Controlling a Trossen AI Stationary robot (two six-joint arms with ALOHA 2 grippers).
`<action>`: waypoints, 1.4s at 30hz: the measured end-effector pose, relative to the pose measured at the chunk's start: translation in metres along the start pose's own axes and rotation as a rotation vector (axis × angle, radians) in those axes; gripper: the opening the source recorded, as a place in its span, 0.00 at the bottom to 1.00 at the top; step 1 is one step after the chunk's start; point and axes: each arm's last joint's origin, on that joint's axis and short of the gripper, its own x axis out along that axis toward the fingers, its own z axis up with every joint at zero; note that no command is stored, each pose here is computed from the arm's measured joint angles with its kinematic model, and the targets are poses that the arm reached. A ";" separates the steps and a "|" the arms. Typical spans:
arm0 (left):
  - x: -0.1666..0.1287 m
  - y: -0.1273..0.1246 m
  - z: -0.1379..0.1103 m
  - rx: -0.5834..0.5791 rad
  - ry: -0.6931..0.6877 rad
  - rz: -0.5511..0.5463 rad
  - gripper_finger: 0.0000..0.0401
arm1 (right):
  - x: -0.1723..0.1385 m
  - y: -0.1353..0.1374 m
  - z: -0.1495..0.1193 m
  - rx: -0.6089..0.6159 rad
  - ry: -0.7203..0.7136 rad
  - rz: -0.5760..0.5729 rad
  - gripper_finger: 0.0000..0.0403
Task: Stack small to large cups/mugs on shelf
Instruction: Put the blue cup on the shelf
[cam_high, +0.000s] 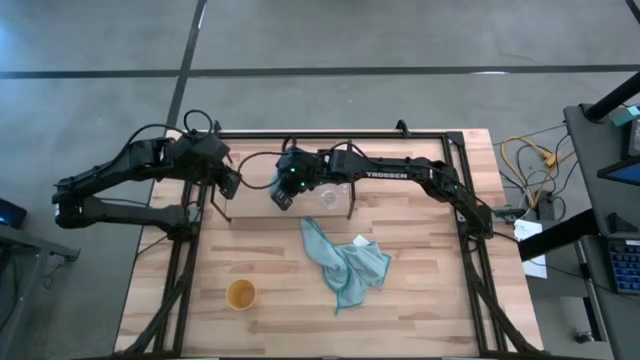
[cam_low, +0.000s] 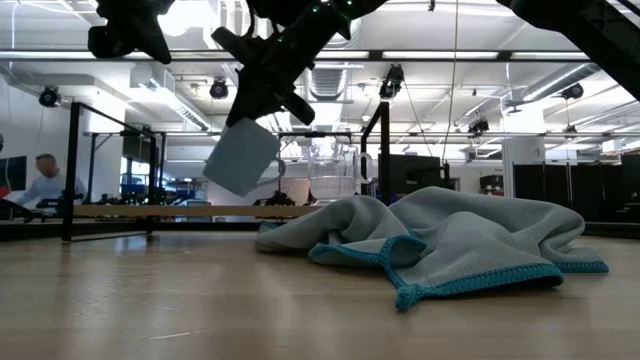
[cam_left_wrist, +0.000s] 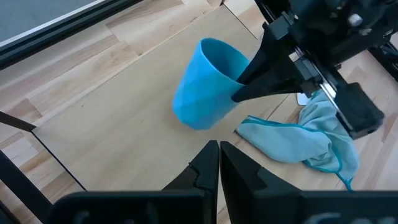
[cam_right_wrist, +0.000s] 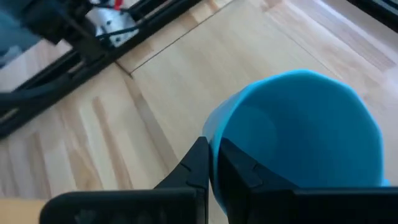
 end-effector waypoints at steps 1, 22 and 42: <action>0.000 0.000 0.000 -0.001 0.000 0.000 0.00 | 0.000 0.000 0.000 0.012 -0.002 -0.016 0.03; 0.008 -0.002 0.003 -0.014 0.026 0.016 0.00 | -0.001 0.000 -0.011 0.077 0.060 -0.095 0.03; 0.007 -0.002 0.002 0.005 0.025 0.014 0.00 | -0.002 -0.001 -0.010 0.073 0.057 -0.086 0.20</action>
